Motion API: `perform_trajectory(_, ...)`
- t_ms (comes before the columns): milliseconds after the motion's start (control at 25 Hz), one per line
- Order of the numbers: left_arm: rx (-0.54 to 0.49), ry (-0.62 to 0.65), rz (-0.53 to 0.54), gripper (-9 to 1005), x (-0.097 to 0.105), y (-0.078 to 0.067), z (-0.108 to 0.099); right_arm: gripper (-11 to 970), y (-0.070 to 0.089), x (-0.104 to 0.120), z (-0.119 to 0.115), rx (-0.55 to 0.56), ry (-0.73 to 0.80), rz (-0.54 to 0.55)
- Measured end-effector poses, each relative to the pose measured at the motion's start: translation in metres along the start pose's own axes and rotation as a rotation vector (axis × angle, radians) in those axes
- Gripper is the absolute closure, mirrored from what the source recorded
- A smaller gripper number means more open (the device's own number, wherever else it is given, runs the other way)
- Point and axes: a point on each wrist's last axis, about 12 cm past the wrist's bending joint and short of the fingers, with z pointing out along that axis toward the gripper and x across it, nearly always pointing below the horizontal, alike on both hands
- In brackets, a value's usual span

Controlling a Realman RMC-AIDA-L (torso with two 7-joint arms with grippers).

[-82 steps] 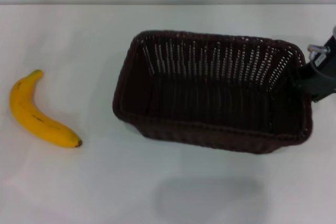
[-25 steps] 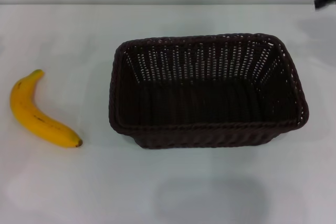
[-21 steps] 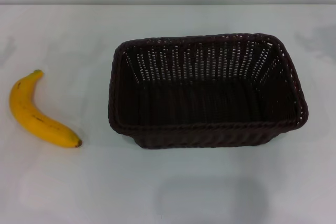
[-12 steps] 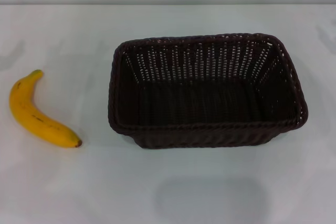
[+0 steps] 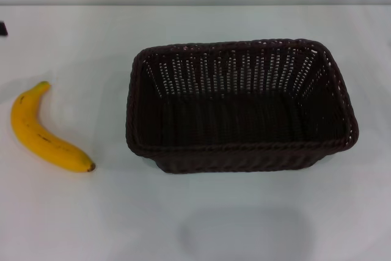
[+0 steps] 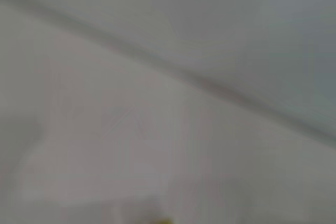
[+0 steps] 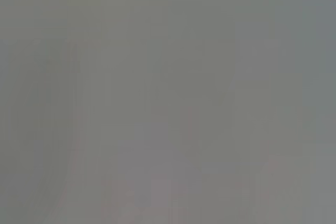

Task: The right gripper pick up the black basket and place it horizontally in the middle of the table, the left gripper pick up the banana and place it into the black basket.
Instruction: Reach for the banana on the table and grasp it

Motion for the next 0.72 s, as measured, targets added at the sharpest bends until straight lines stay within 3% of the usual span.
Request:
perform_trajectory(200, -0.182, 0.191, -0.081, 131, -0.005, -0.002, -0.001, 494, -0.003, -0.003, -0.001, 0.04, -0.042, -0.062)
perform_trajectory(360, -0.269, 0.299, -0.089, 132, -0.015, -0.019, 0.016, 494, -0.01, -0.002, -0.011, 0.094, -0.063, -0.115)
perform_trajectory(560, -0.282, 0.381, -0.106, 132, -0.014, -0.034, 0.051, 494, -0.01, 0.001, -0.013, 0.107, -0.054, -0.169)
perform_trajectory(720, -0.281, 0.446, -0.141, 133, -0.004, -0.037, 0.073, 494, -0.01, 0.004, -0.014, 0.114, -0.045, -0.198)
